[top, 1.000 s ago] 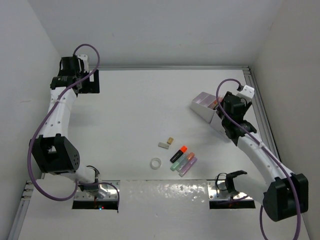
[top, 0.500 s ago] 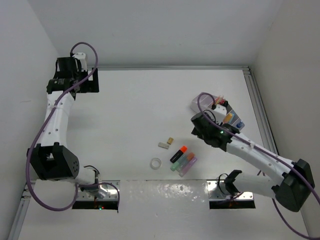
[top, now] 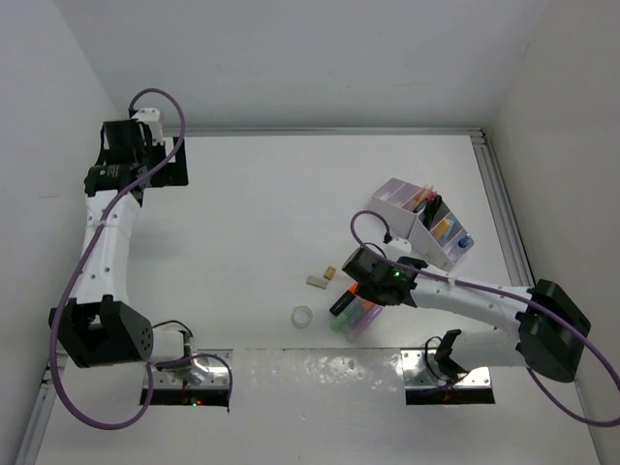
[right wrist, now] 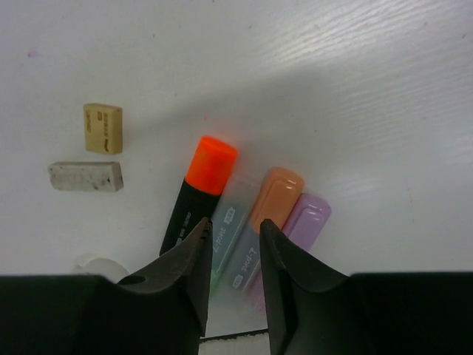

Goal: Sort the stationery into containers
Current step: Pick up the pen from the center of the board.

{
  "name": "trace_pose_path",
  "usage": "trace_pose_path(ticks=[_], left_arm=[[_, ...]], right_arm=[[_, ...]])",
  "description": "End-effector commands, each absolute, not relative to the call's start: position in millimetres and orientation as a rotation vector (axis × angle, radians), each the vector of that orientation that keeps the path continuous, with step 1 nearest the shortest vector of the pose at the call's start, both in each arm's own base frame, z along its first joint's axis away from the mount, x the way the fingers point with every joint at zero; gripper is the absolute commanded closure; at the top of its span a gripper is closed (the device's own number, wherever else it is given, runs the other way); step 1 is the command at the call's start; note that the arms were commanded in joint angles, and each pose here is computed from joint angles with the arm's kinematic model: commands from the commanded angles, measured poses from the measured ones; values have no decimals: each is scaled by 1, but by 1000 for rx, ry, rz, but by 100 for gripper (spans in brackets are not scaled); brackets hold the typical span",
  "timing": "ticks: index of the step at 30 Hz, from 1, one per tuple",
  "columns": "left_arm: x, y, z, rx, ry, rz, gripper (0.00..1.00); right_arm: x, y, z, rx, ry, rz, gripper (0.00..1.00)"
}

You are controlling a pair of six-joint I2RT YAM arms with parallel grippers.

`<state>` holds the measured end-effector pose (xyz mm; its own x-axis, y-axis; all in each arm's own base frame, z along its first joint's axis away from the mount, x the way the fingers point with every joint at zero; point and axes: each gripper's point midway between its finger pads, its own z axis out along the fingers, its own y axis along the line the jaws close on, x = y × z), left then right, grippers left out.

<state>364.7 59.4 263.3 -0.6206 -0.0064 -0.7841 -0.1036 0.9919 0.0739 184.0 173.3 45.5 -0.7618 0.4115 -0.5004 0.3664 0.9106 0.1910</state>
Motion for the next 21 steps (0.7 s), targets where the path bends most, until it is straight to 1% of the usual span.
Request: trace_pose_path(ticks=[1,4,7,15,21], left_arm=[[367,53,278,-65,2170,106,0],[365,50,277,-57,2170,98,0],[364,50,277,-54,2170,104,0],[361,49,283,-44,2159,117,0],[362,49,280,-43,2166,116,0]], right_arm=[[188,194,47,565,2488,245,68],[203,213,62,527,2437,304,66],[208,222,60,502,2453,280,65],[196,218,27,506,2567,147,57],[195,222,20,497,2580,155,57]])
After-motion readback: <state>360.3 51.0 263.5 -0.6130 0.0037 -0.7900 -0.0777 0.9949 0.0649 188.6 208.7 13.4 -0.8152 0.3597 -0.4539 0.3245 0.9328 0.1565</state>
